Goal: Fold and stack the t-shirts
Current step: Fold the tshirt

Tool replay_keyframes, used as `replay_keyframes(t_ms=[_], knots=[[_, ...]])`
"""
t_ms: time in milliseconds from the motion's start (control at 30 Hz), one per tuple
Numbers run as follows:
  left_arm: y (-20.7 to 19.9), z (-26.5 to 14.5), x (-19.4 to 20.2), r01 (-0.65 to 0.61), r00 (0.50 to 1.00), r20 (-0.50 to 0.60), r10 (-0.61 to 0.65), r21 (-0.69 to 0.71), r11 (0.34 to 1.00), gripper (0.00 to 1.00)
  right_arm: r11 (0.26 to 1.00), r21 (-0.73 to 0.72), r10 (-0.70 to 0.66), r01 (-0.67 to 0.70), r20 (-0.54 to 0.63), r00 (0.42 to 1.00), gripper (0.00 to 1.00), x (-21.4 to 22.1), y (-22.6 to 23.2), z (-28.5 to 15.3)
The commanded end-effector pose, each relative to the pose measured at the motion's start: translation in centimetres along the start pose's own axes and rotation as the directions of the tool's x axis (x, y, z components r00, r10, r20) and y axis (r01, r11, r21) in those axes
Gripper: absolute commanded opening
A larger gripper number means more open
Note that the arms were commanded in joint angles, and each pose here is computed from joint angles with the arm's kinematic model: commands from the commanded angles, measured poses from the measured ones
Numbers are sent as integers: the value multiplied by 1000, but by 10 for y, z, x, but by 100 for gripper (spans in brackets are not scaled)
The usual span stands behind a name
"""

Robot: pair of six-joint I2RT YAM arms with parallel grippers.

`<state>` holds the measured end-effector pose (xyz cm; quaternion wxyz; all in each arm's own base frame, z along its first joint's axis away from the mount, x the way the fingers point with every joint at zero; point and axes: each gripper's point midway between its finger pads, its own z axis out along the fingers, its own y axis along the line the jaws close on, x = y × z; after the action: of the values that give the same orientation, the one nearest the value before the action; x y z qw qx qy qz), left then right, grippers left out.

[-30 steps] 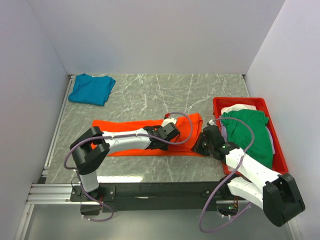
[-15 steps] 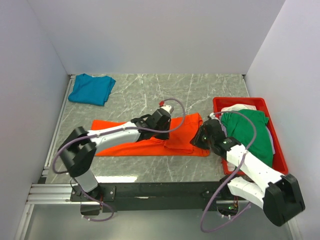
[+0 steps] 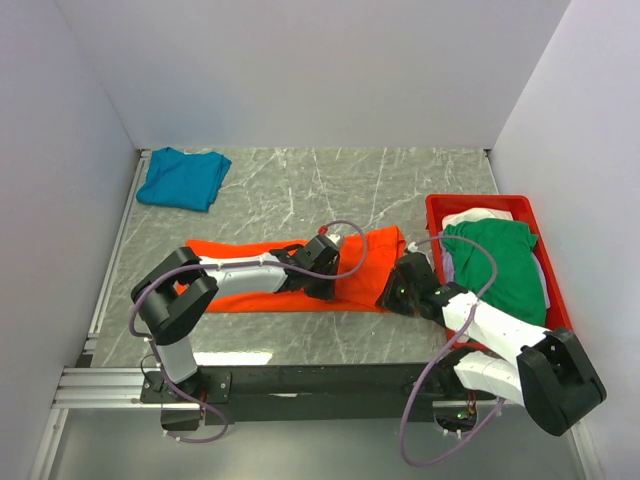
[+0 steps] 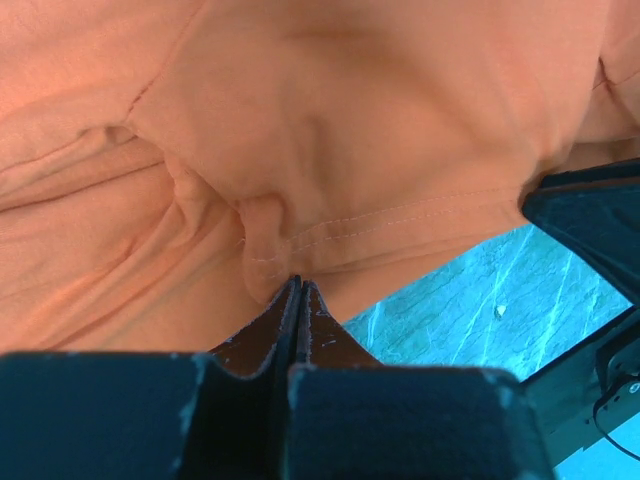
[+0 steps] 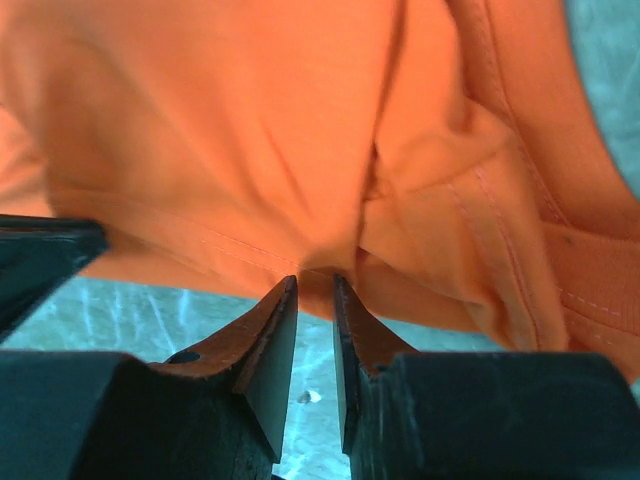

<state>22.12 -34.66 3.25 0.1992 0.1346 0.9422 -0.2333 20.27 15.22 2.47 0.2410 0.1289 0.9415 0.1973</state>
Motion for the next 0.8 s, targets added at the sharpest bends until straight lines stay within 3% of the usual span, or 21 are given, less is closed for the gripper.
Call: replay_keyframes(t_ms=[0,167,300,467,633,767], knots=[[-8,1,-10,17,999,29,-18,49,999,2,1000,-12,8,-7,22,1000,28,-2,2,2],[-7,-11,-21,21,998,58,-25,69,997,6,1000,4,-7,6,41,999,27,-7,0,-5],[-18,-42,-46,59,990,118,-80,174,983,10,999,-43,-14,19,106,994,28,-29,20,-28],[21,-61,-66,177,957,211,-200,122,977,31,998,-45,-29,36,143,989,29,-51,35,-31],[79,-72,-62,328,909,262,-325,30,944,21,999,-37,-33,38,143,989,34,-66,46,-16],[116,-73,-32,386,893,272,-358,-54,921,16,1000,5,-19,18,129,991,38,-73,40,8]])
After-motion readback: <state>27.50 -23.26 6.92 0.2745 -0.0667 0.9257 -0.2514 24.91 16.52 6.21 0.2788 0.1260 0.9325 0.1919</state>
